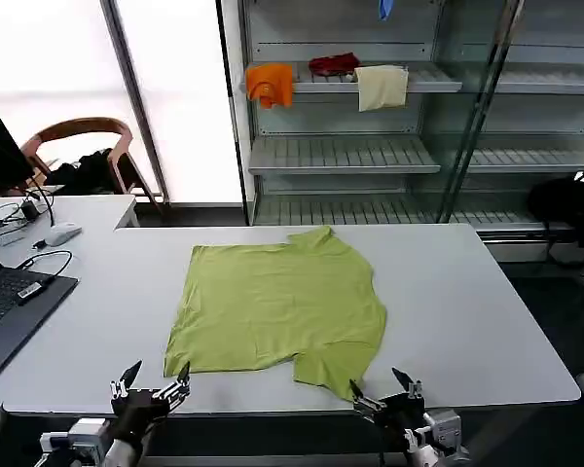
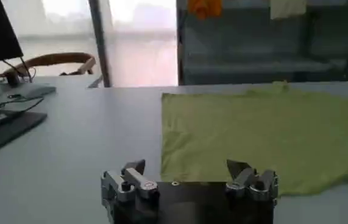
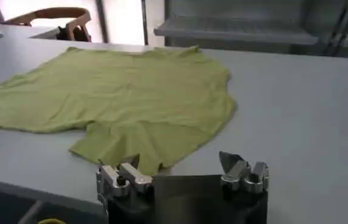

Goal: Fold and organize the clothes.

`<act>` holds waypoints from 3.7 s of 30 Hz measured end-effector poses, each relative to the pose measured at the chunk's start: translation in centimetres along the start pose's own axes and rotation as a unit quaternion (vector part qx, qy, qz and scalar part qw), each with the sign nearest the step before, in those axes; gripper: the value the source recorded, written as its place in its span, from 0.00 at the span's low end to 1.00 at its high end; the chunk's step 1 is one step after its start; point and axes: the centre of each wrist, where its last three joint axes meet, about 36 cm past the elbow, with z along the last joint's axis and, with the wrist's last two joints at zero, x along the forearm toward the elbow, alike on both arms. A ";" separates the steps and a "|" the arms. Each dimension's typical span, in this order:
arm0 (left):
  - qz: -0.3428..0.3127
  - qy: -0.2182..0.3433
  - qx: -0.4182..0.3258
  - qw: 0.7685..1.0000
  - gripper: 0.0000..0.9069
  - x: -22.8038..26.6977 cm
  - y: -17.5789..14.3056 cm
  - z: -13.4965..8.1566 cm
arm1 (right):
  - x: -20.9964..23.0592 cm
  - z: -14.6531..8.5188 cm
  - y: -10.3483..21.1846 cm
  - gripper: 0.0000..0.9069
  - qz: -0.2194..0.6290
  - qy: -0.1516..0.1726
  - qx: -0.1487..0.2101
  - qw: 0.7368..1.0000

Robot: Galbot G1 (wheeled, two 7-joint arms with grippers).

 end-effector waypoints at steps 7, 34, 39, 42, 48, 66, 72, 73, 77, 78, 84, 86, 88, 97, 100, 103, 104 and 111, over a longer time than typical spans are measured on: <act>-0.004 0.012 0.017 1.000 1.00 -2.3 1.2 0.7 | -0.2 0.0 0.8 1.00 -0.008 0.006 -0.006 1.000; -0.009 0.033 0.030 0.999 0.47 -5.4 2.0 3.3 | -2.4 -0.2 1.8 0.54 -0.005 -0.001 -0.020 1.000; -0.007 0.036 0.029 0.999 0.22 -5.6 2.0 3.7 | -2.7 -0.2 1.8 0.31 -0.005 -0.003 -0.021 1.000; -0.006 0.037 0.030 0.999 0.02 -5.8 2.0 3.9 | -2.8 -0.3 1.8 0.20 -0.005 -0.005 -0.021 1.000; 0.000 0.039 0.030 0.999 0.01 -5.7 2.0 4.3 | -2.9 -0.7 1.7 0.09 -0.005 -0.011 -0.020 1.000; 0.012 -0.013 0.037 0.999 0.00 -4.7 1.6 0.4 | -2.0 -4.0 -0.5 0.00 -0.006 -0.068 -0.002 0.998; 0.011 -0.051 0.055 0.997 0.00 -5.6 1.4 -2.5 | -2.7 -5.6 -1.3 0.00 -0.011 -0.085 0.005 0.996; 0.010 -0.057 0.057 0.997 0.00 -5.8 1.4 -3.0 | -2.9 -5.8 -1.4 0.00 -0.012 -0.087 0.007 0.996; 0.009 -0.081 0.066 0.995 0.00 -7.0 1.6 -4.6 | -4.2 -6.8 -2.2 0.00 -0.015 -0.096 0.016 0.995; 0.008 -0.085 0.066 0.994 0.00 -7.4 1.6 -4.9 | -4.6 -7.1 -2.4 0.00 -0.014 -0.098 0.019 0.995; 0.008 -0.105 0.077 0.991 0.00 -9.9 1.3 -6.1 | -7.3 -8.6 -4.2 0.00 -0.022 -0.106 0.044 0.993; 0.008 -0.108 0.079 0.991 0.00 -10.9 1.1 -6.2 | -8.1 -9.1 -4.7 0.00 -0.026 -0.109 0.052 0.992; 0.008 -0.110 0.081 0.991 0.00 -11.9 0.9 -6.3 | -9.1 -9.5 -5.3 0.00 -0.027 -0.109 0.059 0.992; 0.007 -0.106 0.073 0.992 0.00 -15.2 -0.3 -5.4 | -12.6 -10.6 -7.1 0.00 -0.034 -0.109 0.083 0.990; 0.003 -0.104 0.068 0.992 0.00 -16.1 -0.5 -5.0 | -13.6 -10.6 -7.5 0.00 -0.036 -0.105 0.087 0.990; -0.002 -0.101 0.063 0.993 0.00 -16.9 -0.7 -4.7 | -14.4 -10.5 -7.8 0.00 -0.038 -0.100 0.090 0.990; -0.004 -0.099 0.061 0.993 0.00 -17.1 -0.7 -4.6 | -14.6 -10.5 -7.9 0.00 -0.038 -0.099 0.090 0.990; -0.023 -0.091 0.041 0.995 0.01 -18.7 -0.6 -3.8 | -16.1 -10.2 -8.5 0.00 -0.032 -0.092 0.093 0.991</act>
